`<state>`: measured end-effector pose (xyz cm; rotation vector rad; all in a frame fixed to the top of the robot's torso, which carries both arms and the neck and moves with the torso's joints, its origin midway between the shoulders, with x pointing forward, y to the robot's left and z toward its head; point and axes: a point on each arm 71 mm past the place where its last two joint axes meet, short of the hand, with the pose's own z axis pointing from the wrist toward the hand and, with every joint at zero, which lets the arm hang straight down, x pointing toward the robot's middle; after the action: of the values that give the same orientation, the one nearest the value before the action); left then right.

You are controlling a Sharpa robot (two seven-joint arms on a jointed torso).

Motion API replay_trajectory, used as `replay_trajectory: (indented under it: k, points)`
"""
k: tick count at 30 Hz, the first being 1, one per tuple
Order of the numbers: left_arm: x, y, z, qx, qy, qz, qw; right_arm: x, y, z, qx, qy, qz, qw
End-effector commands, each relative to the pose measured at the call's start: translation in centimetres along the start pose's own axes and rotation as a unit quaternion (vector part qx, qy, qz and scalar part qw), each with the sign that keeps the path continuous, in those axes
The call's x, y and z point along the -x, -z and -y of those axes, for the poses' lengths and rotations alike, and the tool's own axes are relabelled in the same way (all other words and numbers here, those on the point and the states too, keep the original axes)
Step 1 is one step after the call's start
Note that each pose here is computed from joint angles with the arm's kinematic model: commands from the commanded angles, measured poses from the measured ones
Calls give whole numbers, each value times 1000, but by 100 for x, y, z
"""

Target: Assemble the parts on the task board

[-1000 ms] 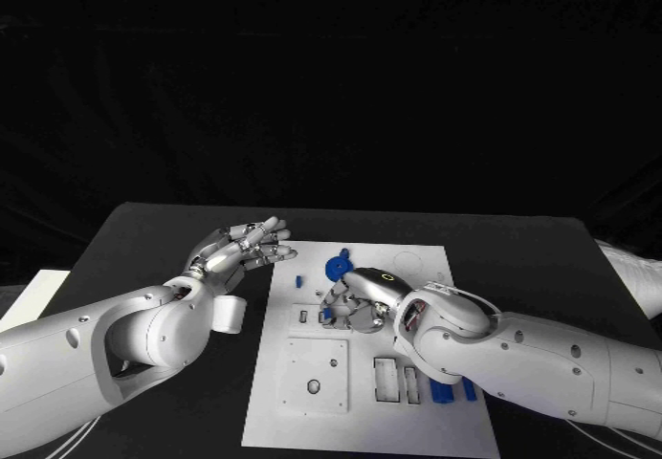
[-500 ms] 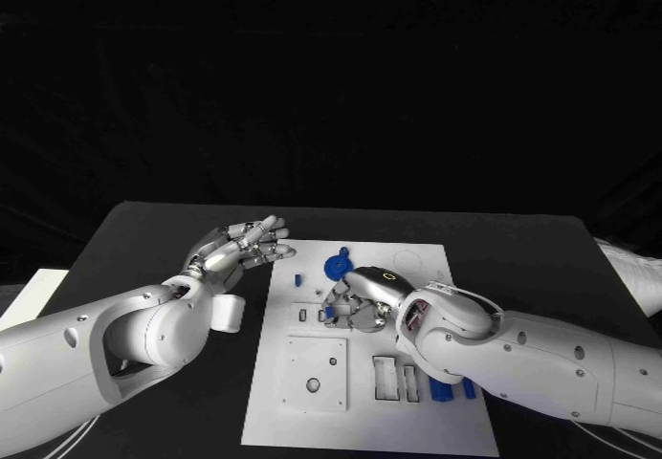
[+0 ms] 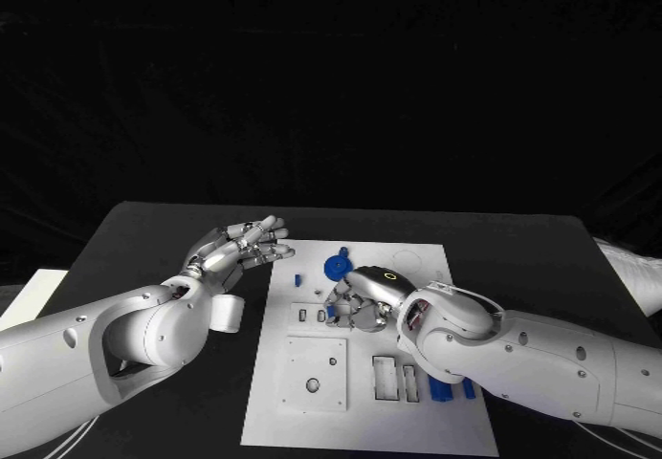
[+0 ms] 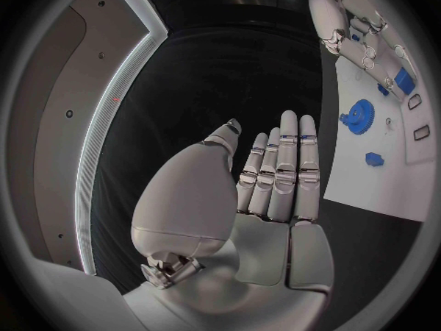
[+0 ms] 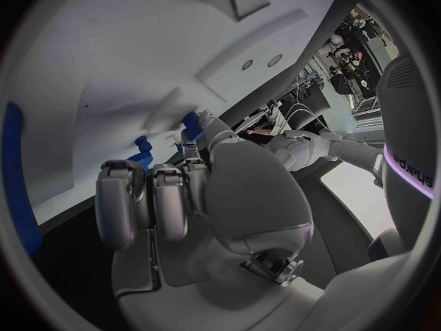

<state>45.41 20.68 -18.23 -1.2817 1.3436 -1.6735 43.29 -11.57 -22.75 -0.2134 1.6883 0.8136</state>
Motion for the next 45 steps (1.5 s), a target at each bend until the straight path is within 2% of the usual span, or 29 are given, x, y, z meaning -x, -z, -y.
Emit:
replay_trajectory:
  k: [1, 9, 26, 35, 45]
  points:
    - [-16, -1, 11, -7, 4, -6, 1000, -97, 25, 96, -30, 15, -36, 999]
    - [-21, -1, 9, -6, 4, -7, 1000, -117, 20, 102, -34, 21, -48, 998]
    - [-22, 2, 8, -4, 4, -7, 1000, -127, 8, 97, -39, 37, -52, 997]
    - [-20, 4, 9, -4, 4, -6, 1000, -121, 3, 97, -41, 39, -46, 997]
    - [-20, 4, 8, -4, 4, -6, 1000, -96, -4, 77, -37, 34, -27, 998]
